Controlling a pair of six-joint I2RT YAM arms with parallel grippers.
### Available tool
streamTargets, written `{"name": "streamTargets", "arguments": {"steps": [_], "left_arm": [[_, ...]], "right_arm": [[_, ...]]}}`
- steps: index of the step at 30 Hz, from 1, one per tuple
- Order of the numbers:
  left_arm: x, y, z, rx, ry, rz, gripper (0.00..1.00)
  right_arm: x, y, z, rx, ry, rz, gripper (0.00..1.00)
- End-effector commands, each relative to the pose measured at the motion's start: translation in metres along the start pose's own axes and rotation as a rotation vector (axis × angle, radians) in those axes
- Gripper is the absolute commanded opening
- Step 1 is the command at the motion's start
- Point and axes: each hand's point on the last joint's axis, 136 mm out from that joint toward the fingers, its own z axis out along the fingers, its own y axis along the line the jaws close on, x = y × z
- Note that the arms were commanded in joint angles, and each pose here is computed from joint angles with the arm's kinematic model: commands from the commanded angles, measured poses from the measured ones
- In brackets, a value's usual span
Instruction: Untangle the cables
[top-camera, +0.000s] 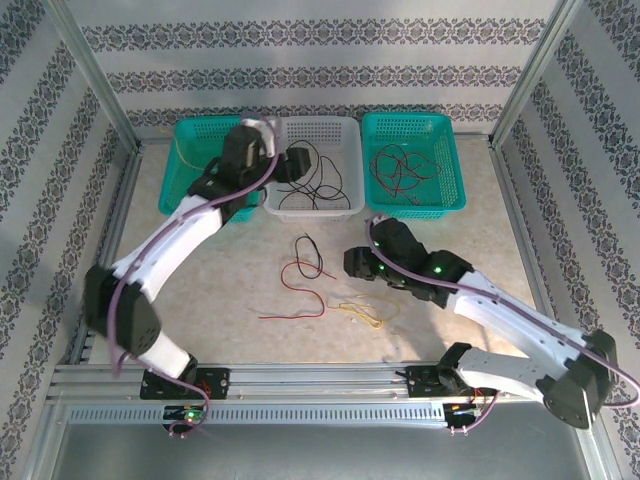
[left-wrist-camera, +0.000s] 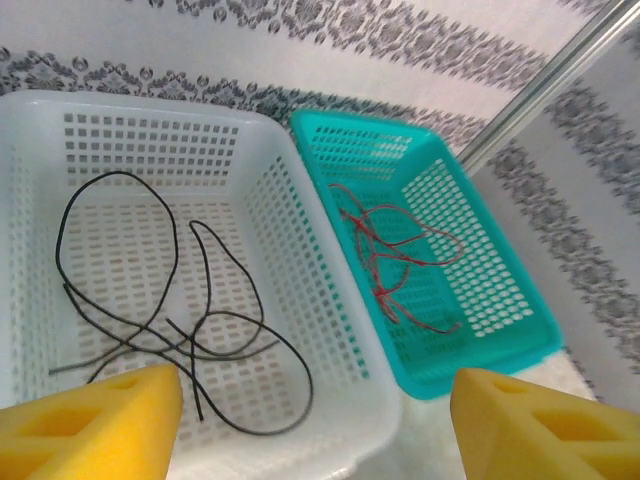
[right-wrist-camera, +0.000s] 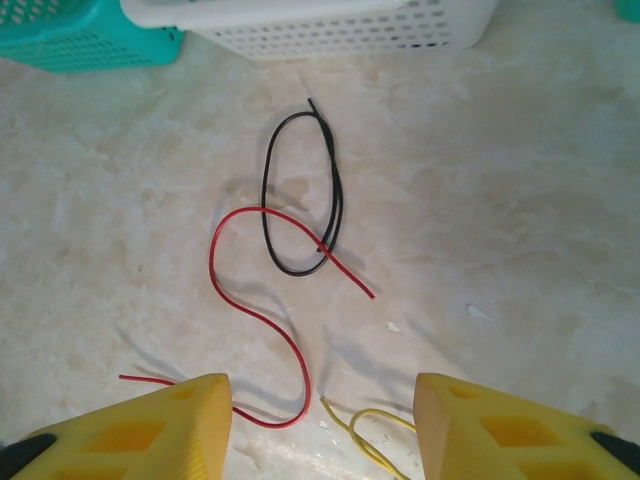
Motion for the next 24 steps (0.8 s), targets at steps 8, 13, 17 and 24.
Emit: {"name": "streamTargets", "arguments": {"steps": [8, 13, 17, 24], "left_arm": [[0.078, 0.029, -0.123, -0.058, 0.03, -0.104, 0.65], [0.104, 0.043, -0.152, -0.096, 0.037, -0.161, 0.63], [0.111, 0.048, -0.158, -0.113, 0.043, -0.173, 0.62], [0.11, 0.045, -0.16, -0.098, 0.043, -0.186, 0.61]], "right_arm": [[0.008, 0.043, 0.076, 0.047, 0.138, -0.135, 0.47], [0.014, 0.06, 0.118, 0.088, 0.213, -0.207, 0.44], [0.004, 0.056, 0.147, 0.185, 0.209, -0.203, 0.39], [0.006, 0.04, 0.185, 0.314, 0.201, -0.173, 0.35]]}}
